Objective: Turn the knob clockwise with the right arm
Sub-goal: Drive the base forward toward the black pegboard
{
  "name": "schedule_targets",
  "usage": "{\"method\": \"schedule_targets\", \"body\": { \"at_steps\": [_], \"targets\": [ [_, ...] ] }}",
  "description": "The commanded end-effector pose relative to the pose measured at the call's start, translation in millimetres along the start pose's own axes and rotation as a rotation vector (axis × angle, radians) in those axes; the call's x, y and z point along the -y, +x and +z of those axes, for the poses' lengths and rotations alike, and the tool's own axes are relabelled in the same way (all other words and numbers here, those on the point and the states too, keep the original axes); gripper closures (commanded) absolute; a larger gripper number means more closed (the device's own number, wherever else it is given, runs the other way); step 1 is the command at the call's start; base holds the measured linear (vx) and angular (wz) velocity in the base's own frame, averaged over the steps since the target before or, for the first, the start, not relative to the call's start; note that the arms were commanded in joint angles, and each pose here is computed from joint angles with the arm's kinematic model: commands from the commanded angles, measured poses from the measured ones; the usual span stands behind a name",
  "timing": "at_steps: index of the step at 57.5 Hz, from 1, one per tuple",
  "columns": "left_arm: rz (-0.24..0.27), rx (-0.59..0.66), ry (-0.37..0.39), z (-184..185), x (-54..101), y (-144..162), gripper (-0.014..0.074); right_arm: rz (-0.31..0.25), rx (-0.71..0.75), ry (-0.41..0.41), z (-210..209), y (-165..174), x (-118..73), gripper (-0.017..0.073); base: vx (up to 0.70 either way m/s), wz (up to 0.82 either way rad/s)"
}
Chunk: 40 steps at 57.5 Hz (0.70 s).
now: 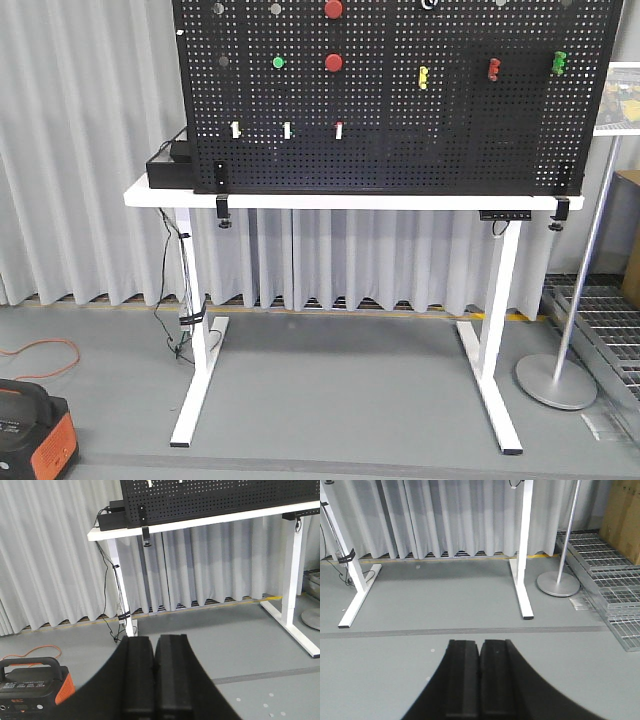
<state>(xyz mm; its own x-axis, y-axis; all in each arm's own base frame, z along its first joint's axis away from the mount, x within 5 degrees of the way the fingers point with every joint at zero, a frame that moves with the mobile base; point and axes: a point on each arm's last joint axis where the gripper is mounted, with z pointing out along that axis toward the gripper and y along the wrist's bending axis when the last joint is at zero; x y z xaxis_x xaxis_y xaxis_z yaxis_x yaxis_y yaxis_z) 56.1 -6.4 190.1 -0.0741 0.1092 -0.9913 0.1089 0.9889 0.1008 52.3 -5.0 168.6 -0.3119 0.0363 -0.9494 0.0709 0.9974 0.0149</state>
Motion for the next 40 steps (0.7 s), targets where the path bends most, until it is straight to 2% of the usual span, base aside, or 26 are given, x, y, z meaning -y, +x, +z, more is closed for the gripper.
{"method": "schedule_targets", "body": {
  "at_steps": [1,40],
  "targets": [
    [-0.008,0.068,-0.009,0.6,-0.2,2.5,0.06,-0.023,0.09,-0.006,-0.4,-6.1,-0.6,0.0567,0.0,0.0],
    [-0.008,0.068,-0.009,0.6,-0.2,2.5,0.06,-0.023,0.09,-0.006,-0.4,-6.1,-0.6,0.0567,0.0,0.0]
  ]
}}
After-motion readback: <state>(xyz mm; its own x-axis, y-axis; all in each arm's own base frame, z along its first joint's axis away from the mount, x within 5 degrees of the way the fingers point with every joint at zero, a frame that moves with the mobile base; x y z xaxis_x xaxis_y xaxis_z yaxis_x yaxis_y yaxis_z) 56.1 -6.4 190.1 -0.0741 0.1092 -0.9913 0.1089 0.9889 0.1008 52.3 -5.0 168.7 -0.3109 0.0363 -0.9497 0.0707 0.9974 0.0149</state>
